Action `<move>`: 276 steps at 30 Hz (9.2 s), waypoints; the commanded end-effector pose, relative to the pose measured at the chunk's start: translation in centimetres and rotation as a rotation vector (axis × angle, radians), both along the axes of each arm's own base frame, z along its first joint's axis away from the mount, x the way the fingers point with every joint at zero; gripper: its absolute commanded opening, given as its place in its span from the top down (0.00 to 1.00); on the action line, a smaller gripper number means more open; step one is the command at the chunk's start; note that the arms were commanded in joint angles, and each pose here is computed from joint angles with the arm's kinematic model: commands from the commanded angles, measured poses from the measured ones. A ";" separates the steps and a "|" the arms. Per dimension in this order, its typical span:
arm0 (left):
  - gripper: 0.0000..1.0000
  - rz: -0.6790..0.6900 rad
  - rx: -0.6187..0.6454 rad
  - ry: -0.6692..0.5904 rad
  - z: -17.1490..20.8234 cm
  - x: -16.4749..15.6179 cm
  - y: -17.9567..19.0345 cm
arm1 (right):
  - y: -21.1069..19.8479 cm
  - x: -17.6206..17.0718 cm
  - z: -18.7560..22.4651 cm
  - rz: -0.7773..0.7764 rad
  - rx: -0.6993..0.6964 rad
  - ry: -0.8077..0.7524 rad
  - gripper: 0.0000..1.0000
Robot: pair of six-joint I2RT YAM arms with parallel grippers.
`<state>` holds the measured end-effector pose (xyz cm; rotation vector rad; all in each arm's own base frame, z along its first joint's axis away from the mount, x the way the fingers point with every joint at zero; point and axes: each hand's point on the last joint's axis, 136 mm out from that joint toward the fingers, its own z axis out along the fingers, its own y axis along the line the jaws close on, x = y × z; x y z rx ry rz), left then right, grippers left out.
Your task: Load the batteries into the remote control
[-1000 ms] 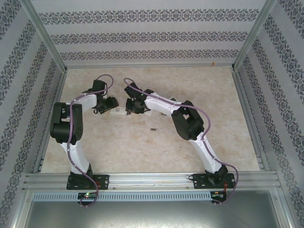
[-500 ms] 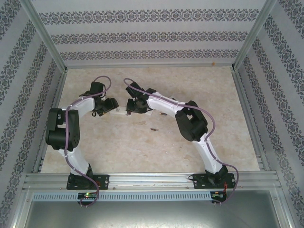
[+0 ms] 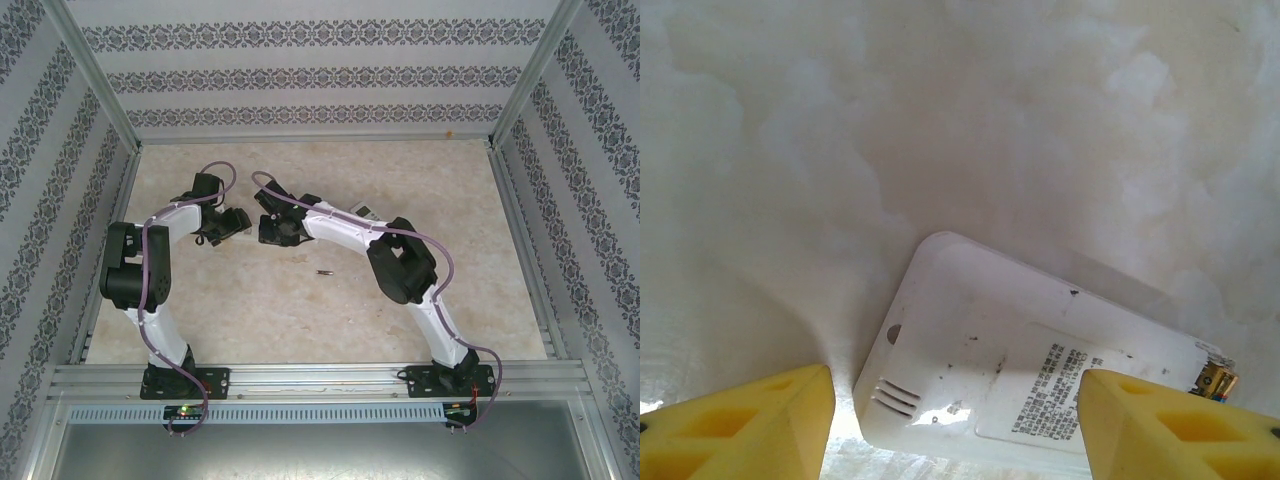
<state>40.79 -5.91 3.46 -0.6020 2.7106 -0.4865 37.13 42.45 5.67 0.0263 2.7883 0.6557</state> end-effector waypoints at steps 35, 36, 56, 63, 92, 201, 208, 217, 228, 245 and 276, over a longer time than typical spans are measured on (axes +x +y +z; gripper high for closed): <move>0.34 -0.012 -0.006 -0.002 0.3 -0.1 -0.2 | -0.8 2.0 -3.9 -0.031 -0.140 0.003 0.84; 0.34 -0.011 -0.005 -0.003 0.4 -0.1 -0.2 | -0.9 2.1 -3.9 -0.033 -0.144 0.001 0.84; 0.35 -0.014 -0.008 -0.008 0.5 0.1 -0.2 | -2.5 3.4 -6.8 0.013 -0.273 -0.031 0.84; 0.35 -0.013 -0.011 -0.007 0.4 0.0 -0.3 | -3.2 3.4 -6.8 0.029 -0.327 -0.059 0.83; 0.35 -0.050 -0.048 -0.013 0.5 -0.1 -1.1 | -6.1 -2.7 -10.9 0.003 -0.439 0.052 0.91; 0.36 -0.057 -0.051 -0.026 0.4 -0.1 -1.1 | -1.9 4.2 -2.1 -0.037 -0.116 -0.023 0.75; 0.36 -0.056 -0.048 -0.025 0.4 -0.1 -1.1 | -2.3 4.2 -2.4 -0.034 -0.139 -0.030 0.88; 0.36 -0.054 -0.054 -0.021 0.3 -0.2 -1.1 | -2.0 3.4 0.5 0.017 -0.094 -0.040 0.88; 0.36 -0.052 -0.059 -0.025 0.4 -0.1 -1.2 | -2.2 2.6 -0.2 0.002 -0.078 0.008 0.86; 0.36 -0.051 -0.055 -0.026 0.4 -0.1 -1.1 | -2.5 2.4 -1.9 -0.040 -0.076 0.070 0.75; 0.36 -0.049 -0.062 -0.032 0.6 0.2 -1.2 | -2.5 1.8 -2.2 -0.004 -0.140 0.037 0.81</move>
